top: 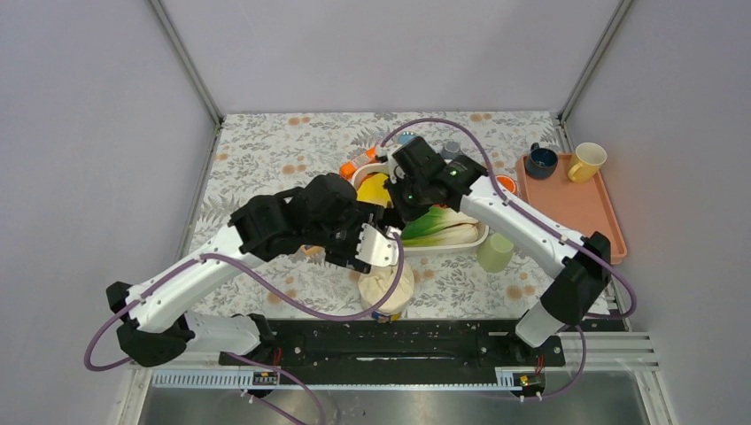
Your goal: Turn the mug right side up
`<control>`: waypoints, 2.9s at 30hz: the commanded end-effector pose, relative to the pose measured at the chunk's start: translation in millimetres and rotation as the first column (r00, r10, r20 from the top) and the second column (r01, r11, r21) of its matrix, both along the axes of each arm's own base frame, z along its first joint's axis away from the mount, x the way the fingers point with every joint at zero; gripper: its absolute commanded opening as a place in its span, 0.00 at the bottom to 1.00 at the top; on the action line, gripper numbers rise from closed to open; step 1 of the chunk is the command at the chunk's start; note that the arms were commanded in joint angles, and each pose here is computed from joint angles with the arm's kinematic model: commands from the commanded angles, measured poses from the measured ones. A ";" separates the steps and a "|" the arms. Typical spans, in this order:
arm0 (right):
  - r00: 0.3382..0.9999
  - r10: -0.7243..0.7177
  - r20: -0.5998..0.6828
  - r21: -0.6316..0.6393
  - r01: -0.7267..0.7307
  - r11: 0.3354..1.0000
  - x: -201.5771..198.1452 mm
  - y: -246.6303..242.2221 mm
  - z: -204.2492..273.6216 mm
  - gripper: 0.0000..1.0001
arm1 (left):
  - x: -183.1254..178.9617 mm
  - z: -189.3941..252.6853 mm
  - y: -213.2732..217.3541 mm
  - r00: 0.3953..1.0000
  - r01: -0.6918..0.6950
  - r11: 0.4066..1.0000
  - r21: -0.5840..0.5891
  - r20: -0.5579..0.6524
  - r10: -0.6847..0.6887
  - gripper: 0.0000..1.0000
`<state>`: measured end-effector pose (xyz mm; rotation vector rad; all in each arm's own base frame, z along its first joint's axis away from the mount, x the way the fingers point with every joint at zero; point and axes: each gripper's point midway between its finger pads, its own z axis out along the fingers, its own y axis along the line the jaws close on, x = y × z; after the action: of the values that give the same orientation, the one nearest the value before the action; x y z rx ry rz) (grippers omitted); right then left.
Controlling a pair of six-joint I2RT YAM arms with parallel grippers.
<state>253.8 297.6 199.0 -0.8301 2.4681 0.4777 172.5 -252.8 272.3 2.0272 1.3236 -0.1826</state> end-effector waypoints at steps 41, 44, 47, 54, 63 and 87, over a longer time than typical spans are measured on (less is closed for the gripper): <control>0.077 -0.990 0.115 0.043 0.996 0.082 158.4 -463.1 -96.8 0.00 | 111.2 -45.4 80.8 0.749 -0.662 0.721 -0.203 -0.167 0.641 0.92; 0.081 -0.990 0.112 0.033 0.996 0.085 157.5 -463.4 -100.2 0.15 | 111.6 -42.5 81.7 0.749 -0.662 0.720 -0.207 -0.165 0.642 0.92; 0.087 -0.989 0.118 0.037 0.995 0.092 159.6 -464.2 -96.3 0.24 | 111.0 -40.1 82.4 0.751 -0.660 0.721 -0.210 -0.162 0.640 0.92; 0.131 -0.986 0.108 0.043 0.990 0.136 160.1 -458.5 -77.5 0.60 | 108.3 -42.6 84.7 0.757 -0.653 0.730 -0.199 -0.154 0.635 0.92; 0.183 -0.965 0.188 0.110 0.972 0.206 142.1 -451.6 -0.3 0.90 | 106.9 -33.4 80.9 0.767 -0.641 0.734 -0.224 -0.164 0.620 0.92; 0.954 -0.282 -0.101 -0.332 0.235 0.913 52.0 -255.8 -60.5 0.81 | 97.3 -44.5 75.9 0.795 -0.606 0.762 -0.227 -0.188 0.577 0.92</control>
<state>323.0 59.5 156.4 -0.4949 2.6496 0.1487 267.0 -171.0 216.0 1.3075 1.9009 -0.1477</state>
